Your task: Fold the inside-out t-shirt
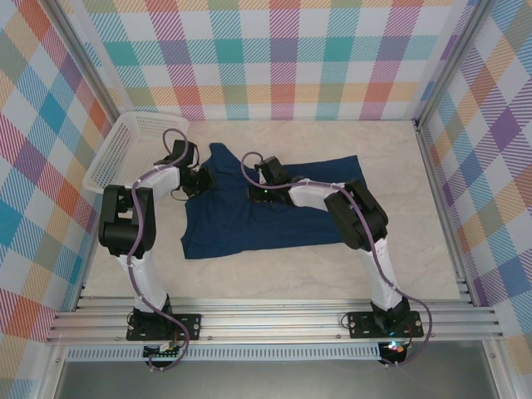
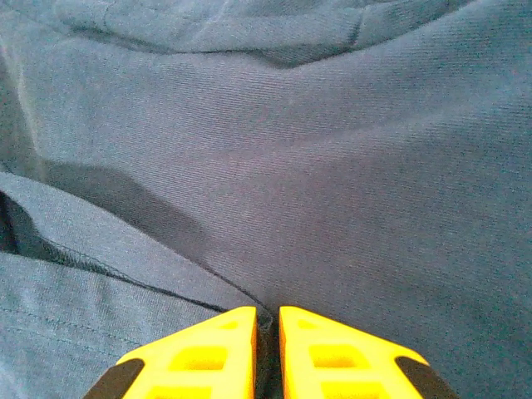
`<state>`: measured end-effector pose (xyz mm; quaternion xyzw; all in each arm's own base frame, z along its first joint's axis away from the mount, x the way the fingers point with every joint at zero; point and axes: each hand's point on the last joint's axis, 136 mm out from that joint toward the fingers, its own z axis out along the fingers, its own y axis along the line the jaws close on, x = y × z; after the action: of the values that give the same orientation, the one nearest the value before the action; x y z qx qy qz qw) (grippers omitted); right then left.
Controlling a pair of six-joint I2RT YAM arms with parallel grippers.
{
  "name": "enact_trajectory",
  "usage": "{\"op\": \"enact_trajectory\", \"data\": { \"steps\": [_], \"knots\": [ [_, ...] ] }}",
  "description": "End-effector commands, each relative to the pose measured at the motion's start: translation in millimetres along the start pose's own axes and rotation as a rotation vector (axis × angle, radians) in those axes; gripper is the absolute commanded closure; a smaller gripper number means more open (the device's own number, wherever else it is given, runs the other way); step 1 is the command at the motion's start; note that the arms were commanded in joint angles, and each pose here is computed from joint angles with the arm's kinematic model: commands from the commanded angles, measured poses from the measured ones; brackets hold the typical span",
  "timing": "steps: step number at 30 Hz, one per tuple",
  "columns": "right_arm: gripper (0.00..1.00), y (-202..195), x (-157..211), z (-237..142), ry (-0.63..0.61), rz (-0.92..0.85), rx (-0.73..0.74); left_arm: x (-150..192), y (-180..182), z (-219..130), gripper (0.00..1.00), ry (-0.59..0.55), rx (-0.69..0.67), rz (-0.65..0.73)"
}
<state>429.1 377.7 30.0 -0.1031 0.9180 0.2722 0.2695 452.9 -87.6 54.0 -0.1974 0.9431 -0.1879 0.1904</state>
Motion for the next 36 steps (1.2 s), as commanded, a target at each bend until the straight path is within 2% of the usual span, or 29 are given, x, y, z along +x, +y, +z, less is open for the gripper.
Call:
{"op": "enact_trajectory", "data": {
  "steps": [1,6,8,9,13,17,21,26,31,36],
  "knots": [
    [0.85,7.9,-19.5,-19.0,-0.065,0.02,-0.028,-6.0,-0.8,-1.0,0.95,-0.006,-0.025,0.019],
    [0.85,2.8,-16.0,-23.3,-0.069,0.018,-0.013,-12.7,-1.1,-5.3,0.9,-0.028,-0.041,0.022],
    [0.83,2.4,-14.3,-24.3,-0.063,0.015,-0.009,-15.7,0.8,-9.3,0.81,-0.043,-0.061,0.026],
    [0.81,2.0,-14.6,-25.8,-0.063,0.01,-0.009,-16.7,2.2,-11.2,0.74,-0.051,-0.071,0.027],
    [0.72,2.3,-19.9,-44.7,-0.074,-0.02,-0.003,-20.6,5.4,-23.3,0.57,-0.089,-0.1,0.033],
    [0.69,-6.5,-10.7,-86.5,-0.062,-0.076,0.041,-14.2,-0.5,-42.1,0.51,-0.111,-0.076,0.042],
    [0.61,-61.7,27.7,-150.8,0.027,-0.052,0.194,31.9,-20.9,-64.1,0.47,-0.094,0.041,0.051],
    [0.54,-141.9,69.0,-217.5,0.133,0.213,0.302,101.1,-11.5,-73.6,0.43,-0.004,0.068,0.062],
    [0.53,-195.1,92.7,-235.2,0.234,0.376,0.435,142.5,2.1,-68.9,0.39,0.12,0.05,0.095],
    [0.54,-233.8,100.0,-220.9,0.267,0.48,0.455,149.7,30.0,-62.0,0.33,0.123,-0.055,0.111]
  ]
}}
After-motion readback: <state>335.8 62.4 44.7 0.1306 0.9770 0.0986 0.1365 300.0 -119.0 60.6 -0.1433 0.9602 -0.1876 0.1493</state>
